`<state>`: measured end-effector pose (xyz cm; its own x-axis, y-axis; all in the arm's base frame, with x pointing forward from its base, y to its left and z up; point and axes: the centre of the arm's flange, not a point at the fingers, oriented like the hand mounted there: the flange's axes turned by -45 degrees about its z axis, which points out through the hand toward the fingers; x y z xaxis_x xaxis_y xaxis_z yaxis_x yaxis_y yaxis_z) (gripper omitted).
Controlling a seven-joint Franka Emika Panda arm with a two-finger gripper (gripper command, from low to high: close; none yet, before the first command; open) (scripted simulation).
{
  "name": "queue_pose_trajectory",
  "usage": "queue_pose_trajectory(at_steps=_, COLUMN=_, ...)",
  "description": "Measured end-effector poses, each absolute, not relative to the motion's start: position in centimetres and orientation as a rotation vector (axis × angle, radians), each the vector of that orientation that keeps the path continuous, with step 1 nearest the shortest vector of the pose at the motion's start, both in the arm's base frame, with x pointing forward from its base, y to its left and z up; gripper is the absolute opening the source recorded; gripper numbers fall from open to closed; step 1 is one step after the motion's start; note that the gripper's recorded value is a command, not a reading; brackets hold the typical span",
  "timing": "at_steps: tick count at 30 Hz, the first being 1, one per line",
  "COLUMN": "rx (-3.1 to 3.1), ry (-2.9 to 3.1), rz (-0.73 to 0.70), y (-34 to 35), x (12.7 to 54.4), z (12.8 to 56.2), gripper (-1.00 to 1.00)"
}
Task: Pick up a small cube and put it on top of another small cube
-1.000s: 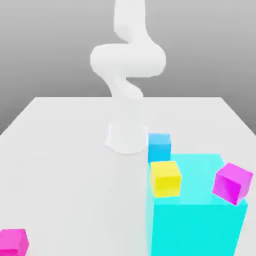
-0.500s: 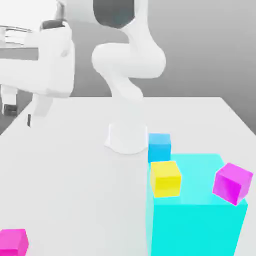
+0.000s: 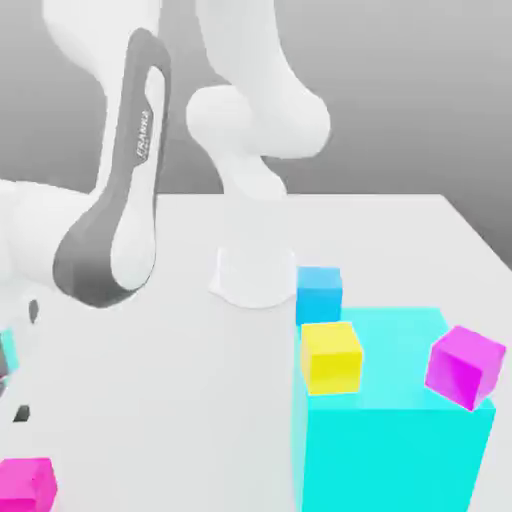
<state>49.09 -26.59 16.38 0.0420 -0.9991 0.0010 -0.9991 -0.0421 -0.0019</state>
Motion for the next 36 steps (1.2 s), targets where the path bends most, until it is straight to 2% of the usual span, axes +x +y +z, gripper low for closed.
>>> queue_pose_trajectory(at_steps=1, rx=-2.265, ry=2.176, rz=-0.002, y=-26.6, x=49.0, z=14.8, gripper=0.00)
queue_pose_trajectory(at_steps=2, rx=-2.264, ry=2.177, rz=-0.001, y=-26.6, x=49.0, z=13.9, gripper=-1.00)
queue_pose_trajectory(at_steps=9, rx=-2.263, ry=2.178, rz=-0.003, y=-26.6, x=49.0, z=14.0, gripper=-1.00)
queue_pose_trajectory(at_steps=14, rx=-2.294, ry=2.150, rz=-0.004, y=-25.6, x=49.3, z=20.5, gripper=-1.00)
queue_pose_trajectory(at_steps=19, rx=-2.488, ry=1.954, rz=-0.009, y=-18.8, x=50.4, z=27.0, gripper=-1.00)
queue_pose_trajectory(at_steps=25, rx=-2.716, ry=1.641, rz=-0.014, y=-8.7, x=49.8, z=34.0, gripper=-1.00)
queue_pose_trajectory(at_steps=36, rx=-2.959, ry=1.070, rz=-0.004, y=4.7, x=41.7, z=44.4, gripper=-1.00)
